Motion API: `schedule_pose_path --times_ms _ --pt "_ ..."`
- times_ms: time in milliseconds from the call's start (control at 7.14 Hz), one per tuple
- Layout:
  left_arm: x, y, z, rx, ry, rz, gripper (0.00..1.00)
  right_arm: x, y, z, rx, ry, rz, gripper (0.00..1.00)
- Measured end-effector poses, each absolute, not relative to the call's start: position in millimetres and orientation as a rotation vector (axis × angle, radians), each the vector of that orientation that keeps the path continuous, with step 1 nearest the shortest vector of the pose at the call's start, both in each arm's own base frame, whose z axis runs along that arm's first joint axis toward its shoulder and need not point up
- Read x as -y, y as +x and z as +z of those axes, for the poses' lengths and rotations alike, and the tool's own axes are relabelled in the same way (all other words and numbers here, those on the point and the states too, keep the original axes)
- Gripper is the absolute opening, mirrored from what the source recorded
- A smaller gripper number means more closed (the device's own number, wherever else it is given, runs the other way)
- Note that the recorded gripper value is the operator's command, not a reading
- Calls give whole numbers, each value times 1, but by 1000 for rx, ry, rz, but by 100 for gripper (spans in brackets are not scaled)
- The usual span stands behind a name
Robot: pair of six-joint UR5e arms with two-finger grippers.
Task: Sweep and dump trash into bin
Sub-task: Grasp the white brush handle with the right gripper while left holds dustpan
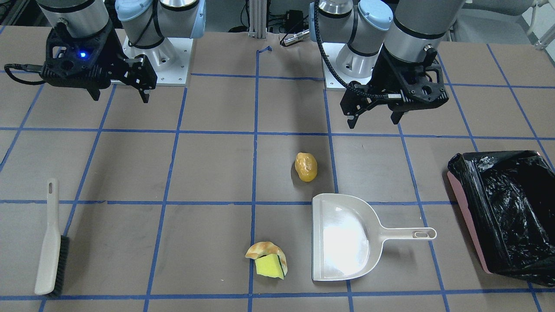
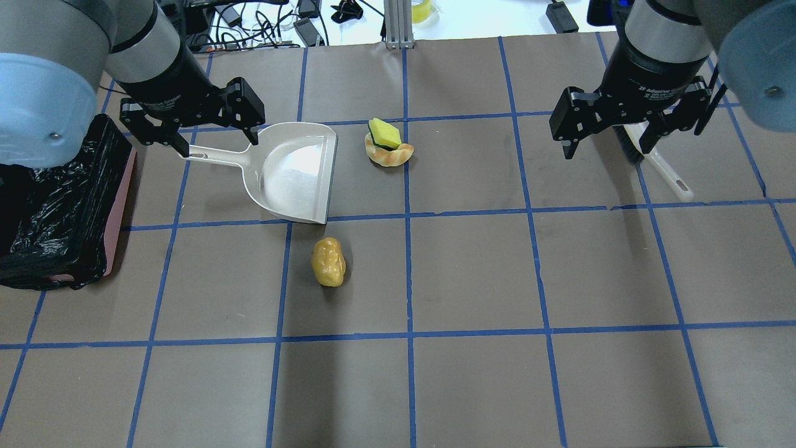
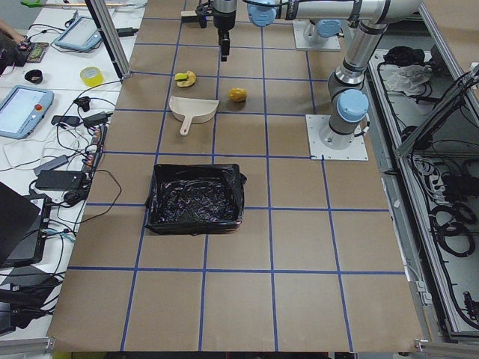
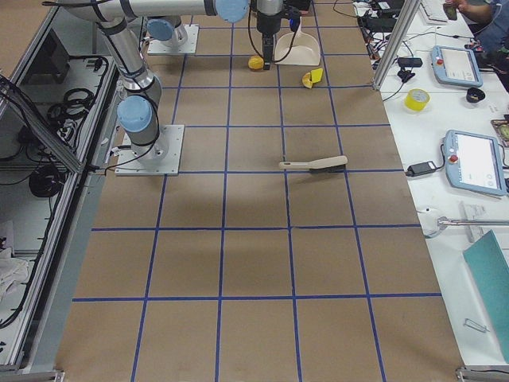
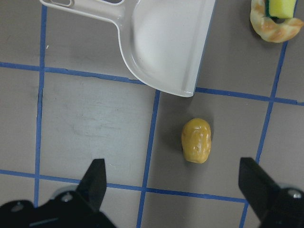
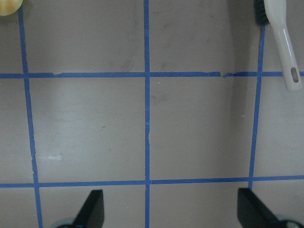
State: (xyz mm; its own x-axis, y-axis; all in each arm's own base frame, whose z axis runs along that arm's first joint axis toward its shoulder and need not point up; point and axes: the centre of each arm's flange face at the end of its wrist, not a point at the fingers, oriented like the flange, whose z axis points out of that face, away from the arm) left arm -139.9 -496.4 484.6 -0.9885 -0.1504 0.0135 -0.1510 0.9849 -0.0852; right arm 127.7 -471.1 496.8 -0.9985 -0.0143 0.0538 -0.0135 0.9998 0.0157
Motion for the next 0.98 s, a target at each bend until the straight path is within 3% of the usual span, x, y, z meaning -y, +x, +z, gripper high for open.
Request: schedule_pose_path --times_ms 420,980 --pt "495 -140 485 3128 237 139 100 491 106 481 3076 52 -42 99" --pt "495 -138 486 3144 222 143 100 590 -20 376 3045 320 -52 99"
